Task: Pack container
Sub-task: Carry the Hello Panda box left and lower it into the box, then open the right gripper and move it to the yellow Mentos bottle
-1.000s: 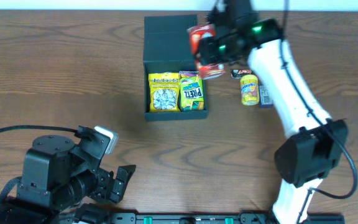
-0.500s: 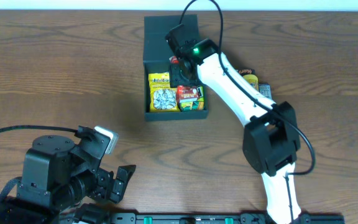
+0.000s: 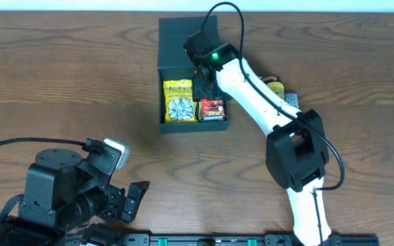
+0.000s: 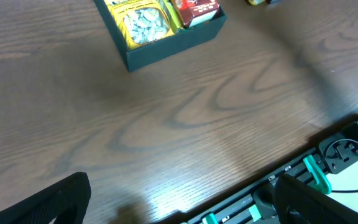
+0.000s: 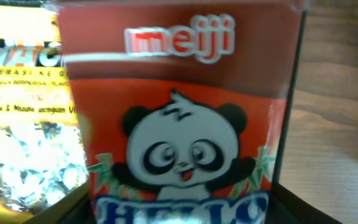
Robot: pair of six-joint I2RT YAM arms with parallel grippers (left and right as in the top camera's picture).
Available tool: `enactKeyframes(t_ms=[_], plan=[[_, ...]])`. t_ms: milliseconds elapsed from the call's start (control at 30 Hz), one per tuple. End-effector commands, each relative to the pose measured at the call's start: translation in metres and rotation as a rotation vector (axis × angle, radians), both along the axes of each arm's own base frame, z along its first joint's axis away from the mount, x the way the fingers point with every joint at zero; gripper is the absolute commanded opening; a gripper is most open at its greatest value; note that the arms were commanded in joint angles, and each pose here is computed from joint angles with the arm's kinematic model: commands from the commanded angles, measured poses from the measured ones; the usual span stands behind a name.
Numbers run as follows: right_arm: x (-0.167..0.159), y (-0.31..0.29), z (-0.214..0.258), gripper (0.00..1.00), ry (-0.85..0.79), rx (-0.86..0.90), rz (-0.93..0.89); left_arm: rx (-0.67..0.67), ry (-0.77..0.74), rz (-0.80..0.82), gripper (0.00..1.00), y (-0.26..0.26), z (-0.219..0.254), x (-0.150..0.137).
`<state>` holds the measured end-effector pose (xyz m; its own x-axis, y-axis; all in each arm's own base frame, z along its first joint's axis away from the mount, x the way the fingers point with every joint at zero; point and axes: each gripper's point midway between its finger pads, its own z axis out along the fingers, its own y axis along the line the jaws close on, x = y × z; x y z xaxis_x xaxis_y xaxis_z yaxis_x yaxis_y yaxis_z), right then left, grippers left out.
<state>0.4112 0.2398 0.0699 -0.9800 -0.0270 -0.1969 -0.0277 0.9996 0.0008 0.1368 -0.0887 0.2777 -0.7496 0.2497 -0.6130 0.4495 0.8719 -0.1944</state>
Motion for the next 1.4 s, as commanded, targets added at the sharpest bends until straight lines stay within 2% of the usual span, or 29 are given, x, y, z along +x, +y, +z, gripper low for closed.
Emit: enactKeyframes(t_ms=[0,67,200,233,367,533,700,900,1200,1367], plan=[[0.005,-0.009,0.007,0.75,-0.015,-0.016,-0.027,0.006,-0.010,-0.014,0.95,0.000,0.001,0.000],[0.003,-0.010,0.006,0.81,-0.008,-0.020,-0.028,0.006,-0.010,-0.014,0.95,0.000,0.001,-0.001],[0.002,-0.011,0.007,0.85,-0.005,-0.021,-0.028,0.006,-0.010,-0.014,0.95,0.000,0.001,-0.001],[0.003,-0.011,0.007,0.88,-0.007,-0.020,-0.027,0.006,-0.010,-0.014,0.95,0.000,0.001,-0.001],[0.005,-0.005,0.019,0.91,-0.019,0.010,-0.023,0.006,-0.010,-0.014,0.95,0.000,0.001,-0.001],[0.009,0.007,0.058,0.92,-0.062,0.084,0.017,0.006,-0.010,-0.014,0.95,0.000,0.001,-0.001],[0.011,0.003,0.116,0.94,-0.155,0.116,0.098,0.006,-0.010,-0.014,0.95,0.000,0.001,-0.001],[0.023,-0.059,0.146,0.99,-0.213,0.033,0.101,0.006,-0.010,-0.014,0.95,0.000,0.001,-0.001],[0.031,-0.177,0.130,0.99,-0.099,-0.038,-0.088,0.006,-0.010,-0.014,0.95,0.000,0.001,-0.001],[0.024,-0.214,0.111,0.99,-0.025,0.012,-0.181,0.006,-0.010,-0.014,0.96,0.000,0.001,-0.001]])
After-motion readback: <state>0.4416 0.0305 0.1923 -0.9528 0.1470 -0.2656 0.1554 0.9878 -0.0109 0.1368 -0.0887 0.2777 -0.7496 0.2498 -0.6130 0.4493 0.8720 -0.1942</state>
